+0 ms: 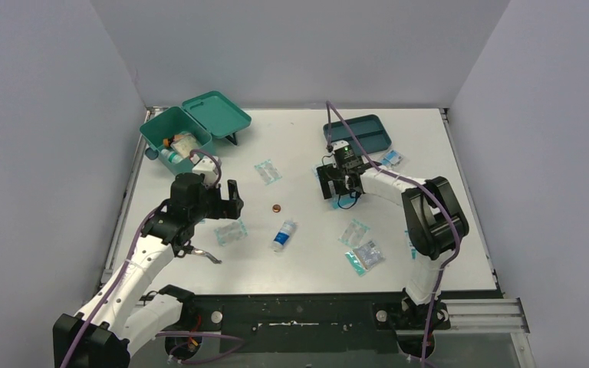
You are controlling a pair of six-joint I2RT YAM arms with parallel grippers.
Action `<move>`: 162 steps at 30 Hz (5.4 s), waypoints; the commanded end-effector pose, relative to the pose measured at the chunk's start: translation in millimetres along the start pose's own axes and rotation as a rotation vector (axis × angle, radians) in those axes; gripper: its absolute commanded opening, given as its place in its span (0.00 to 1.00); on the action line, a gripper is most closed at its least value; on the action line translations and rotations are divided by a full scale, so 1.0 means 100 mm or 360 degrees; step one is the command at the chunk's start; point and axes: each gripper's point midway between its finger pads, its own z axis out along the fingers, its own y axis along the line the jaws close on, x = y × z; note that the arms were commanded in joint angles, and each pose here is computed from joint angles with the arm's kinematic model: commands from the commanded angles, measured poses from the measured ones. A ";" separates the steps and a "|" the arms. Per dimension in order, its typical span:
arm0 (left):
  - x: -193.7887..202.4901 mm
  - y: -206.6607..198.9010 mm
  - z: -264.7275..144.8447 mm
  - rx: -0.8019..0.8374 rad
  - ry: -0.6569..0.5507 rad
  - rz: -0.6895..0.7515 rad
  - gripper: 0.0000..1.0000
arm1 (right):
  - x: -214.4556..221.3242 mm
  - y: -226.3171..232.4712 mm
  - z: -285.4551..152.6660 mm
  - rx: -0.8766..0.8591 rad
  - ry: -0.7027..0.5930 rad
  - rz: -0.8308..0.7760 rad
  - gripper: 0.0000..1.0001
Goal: Organize the medicine kit
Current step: Pick up the medical item at the center of the board, then place the medical item at the medicine box.
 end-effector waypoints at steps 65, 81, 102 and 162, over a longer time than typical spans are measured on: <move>-0.66 -0.83 0.04 0.0571 -0.0151 -0.0575 0.72 | -0.23 1.42 -1.31 -0.0751 -0.0626 0.0236 0.52; -0.85 -1.11 0.12 0.0738 -0.0205 -0.0729 0.70 | -0.57 2.03 -1.94 -0.1102 -0.0793 0.0439 0.52; -0.57 -1.19 0.22 0.0613 -0.0125 -0.0810 0.54 | -0.55 2.14 -1.93 -0.1091 -0.0812 0.0609 0.52; -2.12 1.89 0.39 -0.0233 -0.0380 -0.0863 0.19 | -0.19 1.18 -2.85 -0.0880 -0.0962 0.0707 1.00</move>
